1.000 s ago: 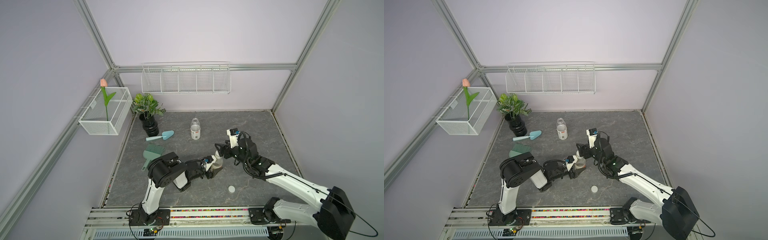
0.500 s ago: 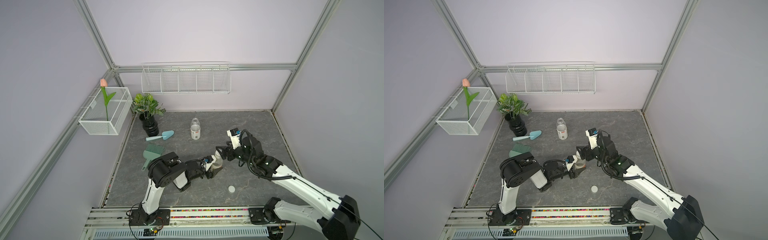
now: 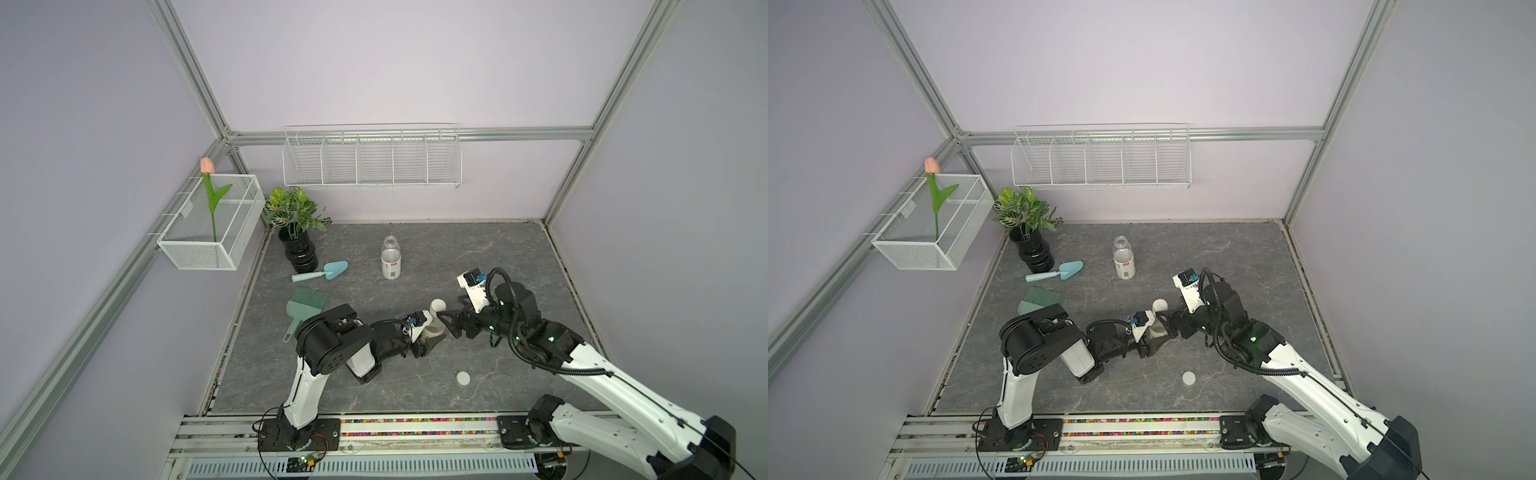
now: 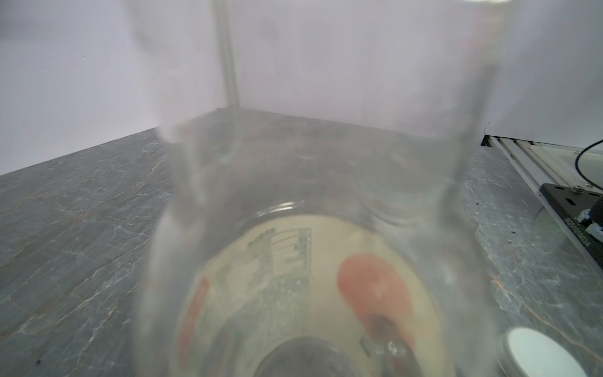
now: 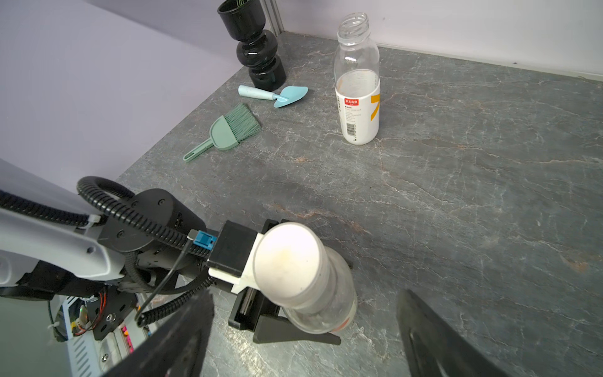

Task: Screw on the bottle caps
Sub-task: Screw the bottle cap onto the plastic bottle.

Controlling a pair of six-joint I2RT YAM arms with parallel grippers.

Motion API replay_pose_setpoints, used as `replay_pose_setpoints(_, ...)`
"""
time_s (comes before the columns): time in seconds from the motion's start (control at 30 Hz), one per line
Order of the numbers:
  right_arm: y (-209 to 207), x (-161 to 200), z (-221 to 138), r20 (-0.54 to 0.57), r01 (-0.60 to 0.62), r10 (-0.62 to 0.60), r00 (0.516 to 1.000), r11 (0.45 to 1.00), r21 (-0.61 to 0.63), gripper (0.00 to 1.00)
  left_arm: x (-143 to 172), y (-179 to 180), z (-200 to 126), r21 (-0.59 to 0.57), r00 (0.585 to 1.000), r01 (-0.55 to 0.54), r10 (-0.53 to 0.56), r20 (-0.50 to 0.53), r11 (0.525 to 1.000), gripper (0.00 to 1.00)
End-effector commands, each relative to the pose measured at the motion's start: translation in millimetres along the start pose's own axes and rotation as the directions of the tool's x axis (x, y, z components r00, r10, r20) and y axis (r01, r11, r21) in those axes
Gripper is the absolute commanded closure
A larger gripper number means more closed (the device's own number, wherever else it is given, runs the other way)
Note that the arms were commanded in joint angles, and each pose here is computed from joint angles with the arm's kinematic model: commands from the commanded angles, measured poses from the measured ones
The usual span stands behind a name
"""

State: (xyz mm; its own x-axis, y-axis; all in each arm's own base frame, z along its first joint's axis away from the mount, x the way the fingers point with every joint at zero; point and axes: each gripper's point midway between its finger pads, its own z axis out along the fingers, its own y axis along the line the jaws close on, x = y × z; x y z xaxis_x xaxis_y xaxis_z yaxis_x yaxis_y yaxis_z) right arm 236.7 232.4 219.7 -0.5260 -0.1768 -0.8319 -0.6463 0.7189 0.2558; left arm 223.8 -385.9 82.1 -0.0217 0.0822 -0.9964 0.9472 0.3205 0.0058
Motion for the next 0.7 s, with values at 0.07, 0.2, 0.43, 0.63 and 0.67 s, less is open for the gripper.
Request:
replay_pose_setpoints(0.07,-14.7,2.1,11.0,-0.005,-0.016,0.016,1.000,0.997,0.070,0.11,34.3,-5.6,-5.0,0.012,0.994,0.031,-0.030,-0.108,0.999,0.33)
replay_pose_setpoints(0.2,-17.2,0.2,17.8,-0.004,-0.023,0.023,1.000,0.997,0.080,0.11,33.3,-5.8,-4.9,0.012,0.994,0.030,-0.028,-0.106,0.999,0.33)
replay_pose_setpoints(0.43,-18.7,-6.9,27.6,0.006,-0.043,0.043,0.999,0.995,0.085,0.10,33.9,-6.2,-5.2,0.014,0.994,0.030,-0.028,-0.107,0.999,0.33)
replay_pose_setpoints(0.63,-20.5,-15.0,46.0,-0.002,-0.054,0.055,0.998,0.995,0.087,0.10,33.7,-6.3,-5.2,0.013,0.994,0.029,-0.027,-0.107,0.999,0.33)
replay_pose_setpoints(0.67,-20.2,-17.5,49.9,-0.001,-0.059,0.060,0.998,0.994,0.086,0.10,33.8,-5.9,-5.3,0.013,0.994,0.028,-0.026,-0.107,1.000,0.33)
